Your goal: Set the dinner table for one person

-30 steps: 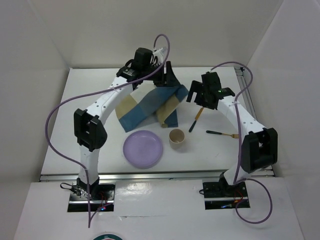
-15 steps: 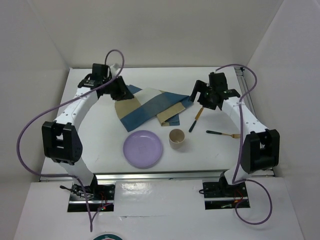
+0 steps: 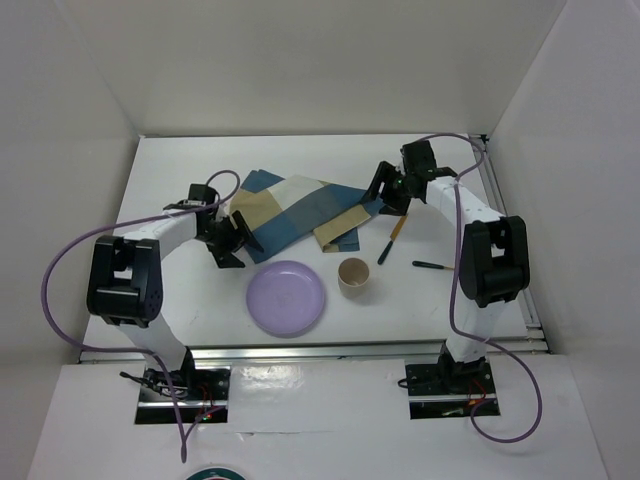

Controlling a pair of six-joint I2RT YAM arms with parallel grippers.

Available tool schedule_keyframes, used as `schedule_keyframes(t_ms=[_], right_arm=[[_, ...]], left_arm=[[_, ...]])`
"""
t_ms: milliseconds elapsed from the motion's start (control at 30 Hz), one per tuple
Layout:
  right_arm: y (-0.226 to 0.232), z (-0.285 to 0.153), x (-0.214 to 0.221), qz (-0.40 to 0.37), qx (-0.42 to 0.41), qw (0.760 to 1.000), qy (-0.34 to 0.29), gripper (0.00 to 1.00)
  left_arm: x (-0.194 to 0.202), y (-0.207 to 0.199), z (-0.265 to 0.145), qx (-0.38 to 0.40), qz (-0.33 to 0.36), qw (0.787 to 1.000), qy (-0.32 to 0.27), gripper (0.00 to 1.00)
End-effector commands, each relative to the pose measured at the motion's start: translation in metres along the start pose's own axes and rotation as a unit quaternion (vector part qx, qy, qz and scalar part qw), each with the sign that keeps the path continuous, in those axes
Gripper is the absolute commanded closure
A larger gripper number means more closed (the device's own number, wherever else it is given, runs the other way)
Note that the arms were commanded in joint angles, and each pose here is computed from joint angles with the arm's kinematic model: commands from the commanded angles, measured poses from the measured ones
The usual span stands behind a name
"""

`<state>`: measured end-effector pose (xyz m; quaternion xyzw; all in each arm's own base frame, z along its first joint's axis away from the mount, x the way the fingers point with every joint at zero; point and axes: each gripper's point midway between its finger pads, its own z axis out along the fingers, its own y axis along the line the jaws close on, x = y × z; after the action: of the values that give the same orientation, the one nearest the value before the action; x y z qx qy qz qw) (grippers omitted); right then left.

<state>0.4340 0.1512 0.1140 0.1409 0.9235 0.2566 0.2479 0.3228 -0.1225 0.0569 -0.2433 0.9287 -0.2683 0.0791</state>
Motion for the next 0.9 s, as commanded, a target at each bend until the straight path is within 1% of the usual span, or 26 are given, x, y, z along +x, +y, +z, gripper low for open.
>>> schedule_keyframes(t_ms=[0, 67, 167, 300, 367, 400, 433, 467, 500, 567, 633, 700, 767, 833, 867], right_arm=[[0.024, -0.012, -0.024, -0.006, -0.044, 0.998, -0.032, 0.27], [0.024, -0.012, -0.024, -0.006, -0.044, 0.998, -0.032, 0.27], [0.024, -0.012, -0.024, -0.006, -0.044, 0.998, -0.032, 0.27], [0.017, -0.008, -0.027, 0.020, -0.043, 0.998, -0.030, 0.27], [0.011, 0.000, -0.030, 0.036, -0.041, 0.998, -0.026, 0.27], [0.008, -0.001, -0.036, 0.050, -0.044, 0.997, -0.027, 0.27], [0.001, 0.001, -0.039, 0.062, -0.039, 0.997, -0.028, 0.27], [0.005, 0.005, -0.043, 0.065, -0.049, 0.996, -0.027, 0.27], [0.002, 0.006, -0.047, 0.083, -0.054, 0.995, -0.023, 0.27], [-0.006, 0.014, -0.056, 0.104, -0.059, 0.993, -0.019, 0.27], [-0.005, 0.020, -0.059, 0.122, -0.075, 0.990, -0.009, 0.27], [-0.008, 0.030, -0.068, 0.129, -0.084, 0.988, -0.008, 0.27], [-0.015, 0.042, -0.070, 0.149, -0.085, 0.985, 0.003, 0.27], [-0.011, 0.047, -0.078, 0.150, -0.093, 0.984, 0.001, 0.27], [-0.010, 0.049, -0.079, 0.154, -0.097, 0.983, 0.005, 0.27]], left_arm=[[-0.009, 0.005, 0.012, -0.005, -0.024, 1.000, -0.014, 0.19], [-0.010, 0.008, 0.022, -0.014, -0.024, 1.000, -0.008, 0.22], [-0.015, 0.009, 0.033, -0.021, -0.023, 1.000, -0.004, 0.22], [-0.020, 0.006, 0.050, -0.030, -0.022, 0.999, 0.001, 0.22], [-0.020, 0.001, 0.056, -0.033, -0.016, 0.999, 0.003, 0.27], [-0.025, -0.004, 0.056, -0.031, -0.015, 0.999, 0.001, 0.33], [-0.028, -0.003, 0.057, -0.038, -0.016, 0.999, -0.001, 0.70], [-0.031, -0.006, 0.058, -0.038, -0.016, 0.999, -0.001, 0.89], [-0.031, -0.005, 0.056, -0.045, -0.018, 0.999, -0.001, 1.00], [-0.040, -0.004, 0.047, -0.036, -0.026, 0.999, -0.011, 1.00], [-0.050, -0.014, 0.036, -0.019, -0.024, 0.999, -0.026, 1.00], [-0.061, -0.028, 0.017, -0.005, -0.014, 0.999, -0.046, 1.00], [-0.067, -0.030, 0.006, -0.009, -0.005, 0.999, -0.052, 1.00], [-0.078, -0.048, -0.011, 0.009, 0.015, 0.997, -0.075, 1.00], [-0.080, -0.047, -0.015, 0.007, 0.010, 0.997, -0.076, 1.00]])
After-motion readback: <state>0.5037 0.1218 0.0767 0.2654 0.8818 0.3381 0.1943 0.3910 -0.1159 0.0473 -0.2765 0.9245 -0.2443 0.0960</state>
